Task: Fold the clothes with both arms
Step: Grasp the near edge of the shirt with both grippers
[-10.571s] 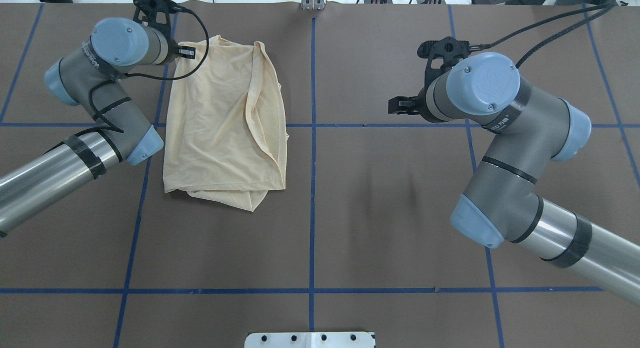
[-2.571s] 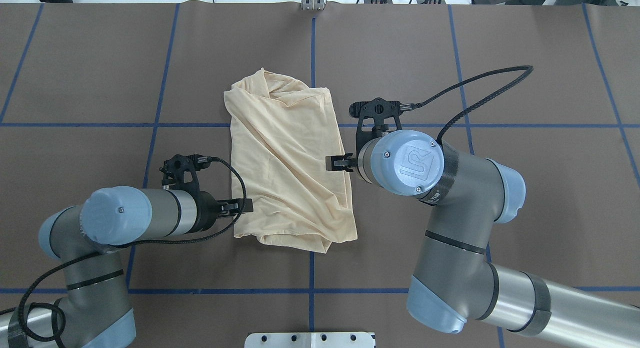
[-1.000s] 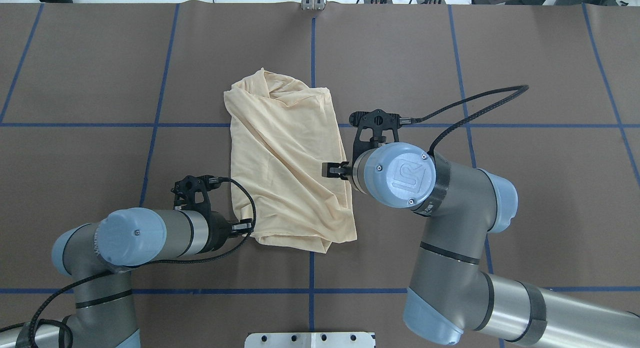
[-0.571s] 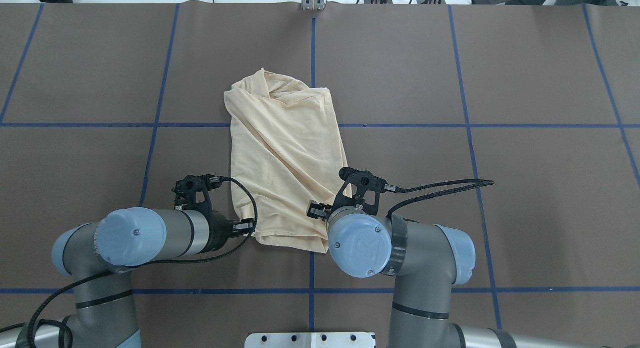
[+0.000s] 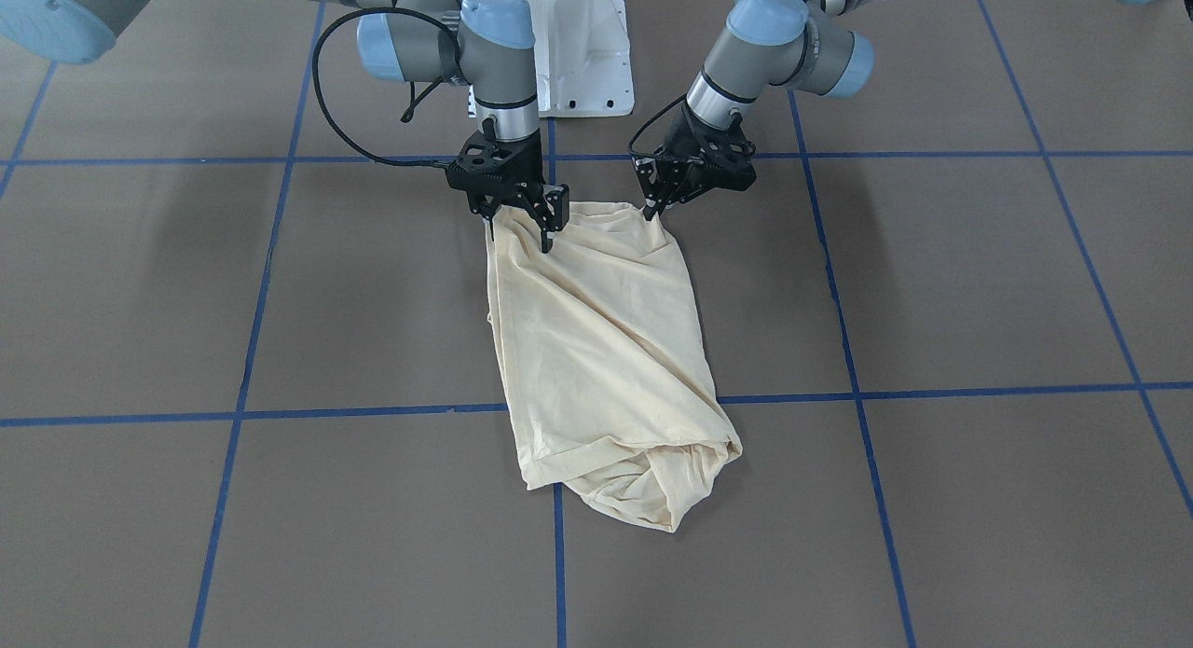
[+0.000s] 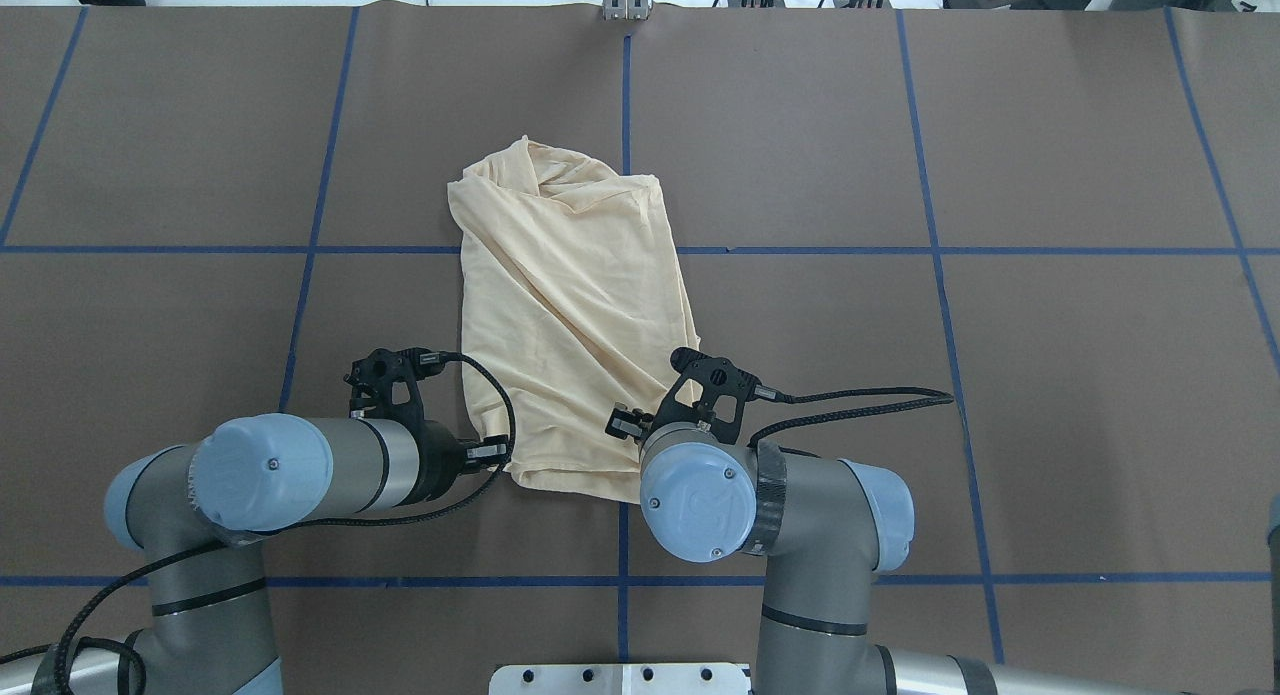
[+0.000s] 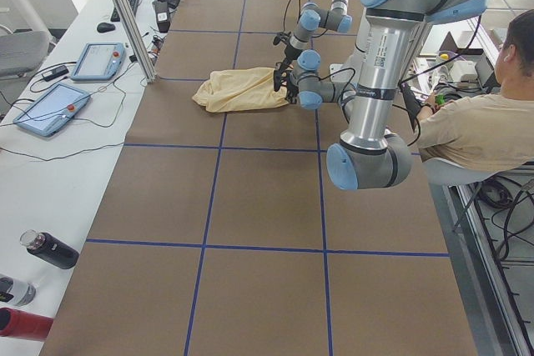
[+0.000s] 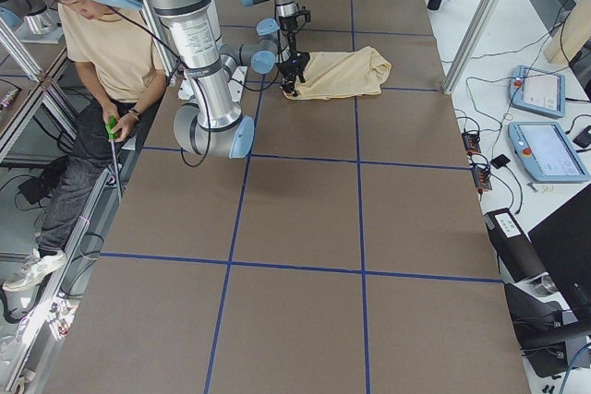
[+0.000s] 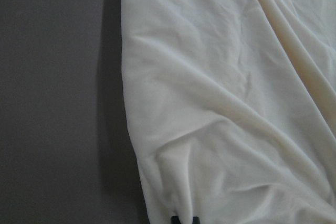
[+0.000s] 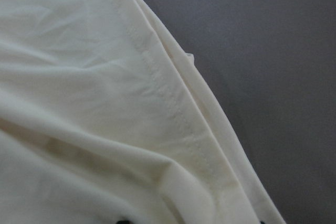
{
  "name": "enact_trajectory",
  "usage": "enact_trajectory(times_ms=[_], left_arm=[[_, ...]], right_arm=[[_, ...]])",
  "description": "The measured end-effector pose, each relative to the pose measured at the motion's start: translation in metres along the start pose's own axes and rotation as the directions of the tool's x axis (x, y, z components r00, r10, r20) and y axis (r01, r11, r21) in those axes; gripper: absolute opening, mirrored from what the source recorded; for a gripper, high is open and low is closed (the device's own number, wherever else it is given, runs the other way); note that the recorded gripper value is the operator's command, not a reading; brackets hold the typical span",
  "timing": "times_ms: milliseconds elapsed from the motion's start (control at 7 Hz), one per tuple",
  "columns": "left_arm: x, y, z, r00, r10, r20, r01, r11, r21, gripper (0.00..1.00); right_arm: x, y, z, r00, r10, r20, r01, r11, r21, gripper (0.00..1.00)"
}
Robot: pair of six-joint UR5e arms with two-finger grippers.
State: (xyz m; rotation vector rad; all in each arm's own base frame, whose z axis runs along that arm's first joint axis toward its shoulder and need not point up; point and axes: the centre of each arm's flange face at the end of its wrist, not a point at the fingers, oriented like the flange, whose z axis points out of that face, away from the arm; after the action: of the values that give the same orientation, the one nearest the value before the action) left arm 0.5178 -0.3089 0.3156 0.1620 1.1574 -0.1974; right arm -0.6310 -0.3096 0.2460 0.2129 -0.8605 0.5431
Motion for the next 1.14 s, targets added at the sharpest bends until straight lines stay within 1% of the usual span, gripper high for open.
enact_trajectory(times_ms=[143, 429, 571, 714, 1000, 1143], left_arm=[[0.0, 0.0, 0.0, 1.0, 0.0, 0.001, 0.0, 1.0, 0.0, 0.0], [0.0, -0.001, 0.0, 1.0, 0.0, 0.001, 0.0, 1.0, 0.0, 0.0], [-0.001, -0.001, 0.0, 1.0, 0.0, 0.001, 0.0, 1.0, 0.0, 0.0], [-0.001, -0.001, 0.0, 1.0, 0.0, 0.001, 0.0, 1.0, 0.0, 0.0], [0.0, -0.001, 0.0, 1.0, 0.0, 0.001, 0.0, 1.0, 0.0, 0.0], [0.0, -0.001, 0.0, 1.0, 0.0, 0.001, 0.0, 1.0, 0.0, 0.0]], right_arm=[[-0.005, 0.002, 0.002, 1.0, 0.003, 0.003, -0.003, 1.0, 0.001, 0.49], [-0.009, 0.003, 0.004, 1.0, 0.024, 0.005, -0.024, 1.0, 0.002, 0.0], [-0.011, 0.003, 0.003, 0.999, 0.043, 0.009, -0.043, 0.999, 0.004, 0.0], [-0.013, 0.012, -0.001, 0.998, 0.053, 0.018, -0.053, 0.999, 0.002, 0.0], [-0.018, 0.016, -0.011, 0.997, 0.064, 0.04, -0.064, 0.998, 0.003, 0.0], [-0.017, 0.017, -0.012, 0.997, 0.063, 0.041, -0.064, 0.998, 0.003, 0.0]])
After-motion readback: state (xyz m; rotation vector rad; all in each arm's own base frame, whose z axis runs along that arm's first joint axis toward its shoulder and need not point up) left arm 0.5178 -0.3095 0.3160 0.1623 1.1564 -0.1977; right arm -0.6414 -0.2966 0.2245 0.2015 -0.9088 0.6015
